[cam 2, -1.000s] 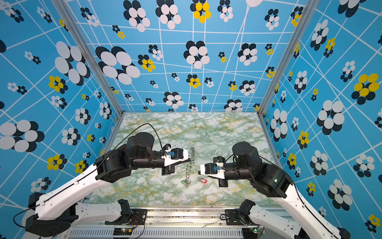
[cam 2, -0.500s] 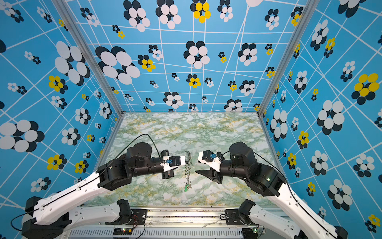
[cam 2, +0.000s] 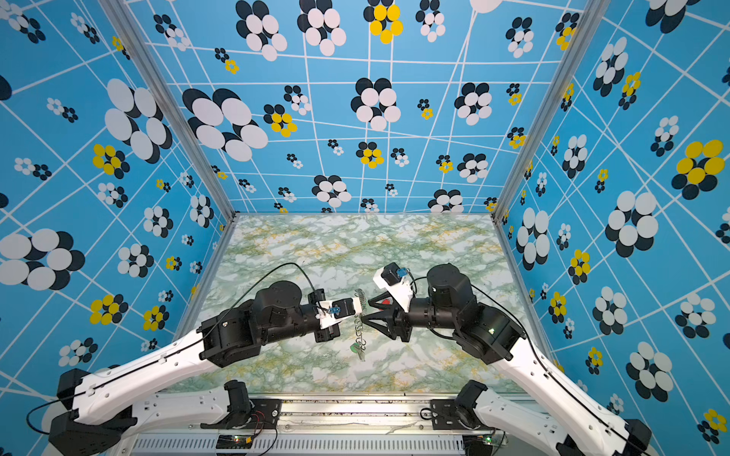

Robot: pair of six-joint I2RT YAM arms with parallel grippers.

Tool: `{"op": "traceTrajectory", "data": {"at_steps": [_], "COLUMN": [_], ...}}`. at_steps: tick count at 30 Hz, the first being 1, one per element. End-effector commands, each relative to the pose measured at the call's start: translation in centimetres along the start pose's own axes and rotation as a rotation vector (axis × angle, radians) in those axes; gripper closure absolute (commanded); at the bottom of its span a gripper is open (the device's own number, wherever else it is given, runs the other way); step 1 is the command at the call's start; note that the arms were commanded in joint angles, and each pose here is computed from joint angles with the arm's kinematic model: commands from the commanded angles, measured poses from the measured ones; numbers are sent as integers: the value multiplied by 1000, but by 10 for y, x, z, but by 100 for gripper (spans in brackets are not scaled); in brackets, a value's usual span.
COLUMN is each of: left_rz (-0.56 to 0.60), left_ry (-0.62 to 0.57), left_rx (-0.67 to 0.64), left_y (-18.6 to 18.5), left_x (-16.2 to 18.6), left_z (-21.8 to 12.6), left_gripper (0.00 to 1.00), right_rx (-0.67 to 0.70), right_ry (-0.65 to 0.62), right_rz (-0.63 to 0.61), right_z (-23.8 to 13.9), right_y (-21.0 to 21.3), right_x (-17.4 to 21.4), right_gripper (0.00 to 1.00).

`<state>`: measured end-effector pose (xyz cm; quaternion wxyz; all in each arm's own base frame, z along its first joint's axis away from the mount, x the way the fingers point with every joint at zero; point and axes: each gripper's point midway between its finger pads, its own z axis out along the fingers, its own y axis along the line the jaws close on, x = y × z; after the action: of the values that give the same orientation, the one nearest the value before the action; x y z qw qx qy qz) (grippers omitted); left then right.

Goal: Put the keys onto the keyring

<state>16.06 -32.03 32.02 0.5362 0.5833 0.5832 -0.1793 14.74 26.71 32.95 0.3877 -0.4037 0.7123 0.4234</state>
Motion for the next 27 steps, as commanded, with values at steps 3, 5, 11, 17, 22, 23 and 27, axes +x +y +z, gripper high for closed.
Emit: {"op": "traceTrajectory", "data": {"at_steps": [3,5,11,17,22,23,27], "left_rz": [12,13,10,5,0,-2,6], "left_ry": [-30,-43,-59,-64,-71,-73,-97], "left_rx": [-75,-78,-103,-130,-150,-153,-114], "left_y": [10,10,15,22,25,26,18], "left_x": [-7,-10,-16,-19,-21,-21,-21], "left_z": [4,3,-2,-9,-11,-12,-12], "left_gripper": [100,100,100,100,100,100,100], "right_rx": [34,66,70,29,32,32,103], "right_ry": [-20,-15,37,61,147,164,184], "right_rz": [209,228,255,274,251,247,200], "right_z": [1,1,7,7,4,4,-3], "right_y": [-7,-13,-17,-10,-9,-8,-18], "right_x": [-7,-4,13,26,47,50,54], "right_gripper": [53,58,86,99,100,100,94]}}
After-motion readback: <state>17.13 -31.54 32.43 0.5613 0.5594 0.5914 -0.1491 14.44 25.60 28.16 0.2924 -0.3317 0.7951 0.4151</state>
